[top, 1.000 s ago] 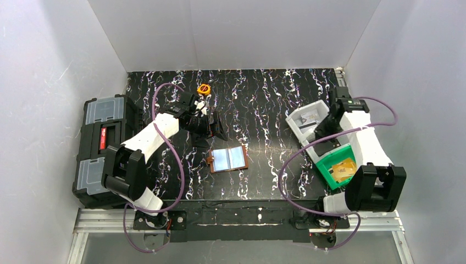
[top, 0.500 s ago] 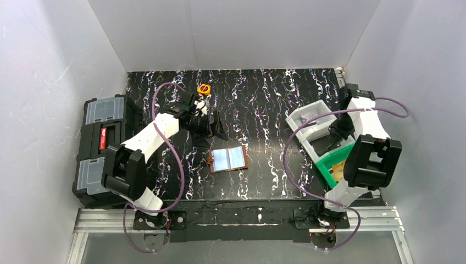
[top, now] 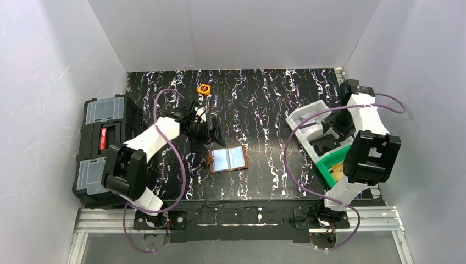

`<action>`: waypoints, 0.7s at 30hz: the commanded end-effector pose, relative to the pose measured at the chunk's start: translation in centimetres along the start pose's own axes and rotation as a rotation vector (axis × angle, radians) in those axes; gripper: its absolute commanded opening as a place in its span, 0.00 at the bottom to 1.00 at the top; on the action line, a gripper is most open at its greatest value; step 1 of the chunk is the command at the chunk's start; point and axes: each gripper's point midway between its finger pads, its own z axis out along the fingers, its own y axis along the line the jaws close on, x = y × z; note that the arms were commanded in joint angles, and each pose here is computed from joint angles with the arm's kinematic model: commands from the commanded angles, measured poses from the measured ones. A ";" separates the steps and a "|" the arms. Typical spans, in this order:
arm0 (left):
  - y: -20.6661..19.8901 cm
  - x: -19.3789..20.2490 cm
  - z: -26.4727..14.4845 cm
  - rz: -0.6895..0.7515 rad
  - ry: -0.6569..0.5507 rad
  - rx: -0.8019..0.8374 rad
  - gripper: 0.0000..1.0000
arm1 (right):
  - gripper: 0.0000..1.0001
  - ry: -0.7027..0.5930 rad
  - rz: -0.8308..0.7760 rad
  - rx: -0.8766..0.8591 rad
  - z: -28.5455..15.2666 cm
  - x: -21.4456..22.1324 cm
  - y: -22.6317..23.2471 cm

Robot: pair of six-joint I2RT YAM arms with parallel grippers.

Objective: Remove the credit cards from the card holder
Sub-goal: Place the credit card in the storage box, then close the card holder at the center of the board.

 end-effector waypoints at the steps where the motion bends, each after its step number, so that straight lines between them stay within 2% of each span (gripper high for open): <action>1: 1.5 0.5 0.1 -0.016 -0.014 -0.057 0.98 | 0.72 -0.051 -0.035 -0.192 -4.0 0.0 2.3; 5: 3.2 0.7 0.9 -0.032 -0.014 -0.121 0.93 | 0.75 -0.032 -0.207 -0.410 -6.3 3.9 6.6; 9: 4.3 1.0 1.7 -0.051 0.004 -0.154 0.82 | 0.78 0.091 -0.476 -0.633 -7.6 11.5 12.1; 12: 4.9 1.1 2.1 -0.055 0.008 -0.182 0.76 | 0.79 0.160 -0.611 -0.760 -7.6 16.2 15.0; 17: 5.9 1.4 2.6 -0.068 0.012 -0.230 0.69 | 0.80 0.247 -0.778 -0.870 -7.5 21.9 17.6; 21: 6.7 1.7 2.9 -0.084 0.011 -0.267 0.63 | 0.82 0.301 -0.874 -0.877 -6.3 25.2 18.3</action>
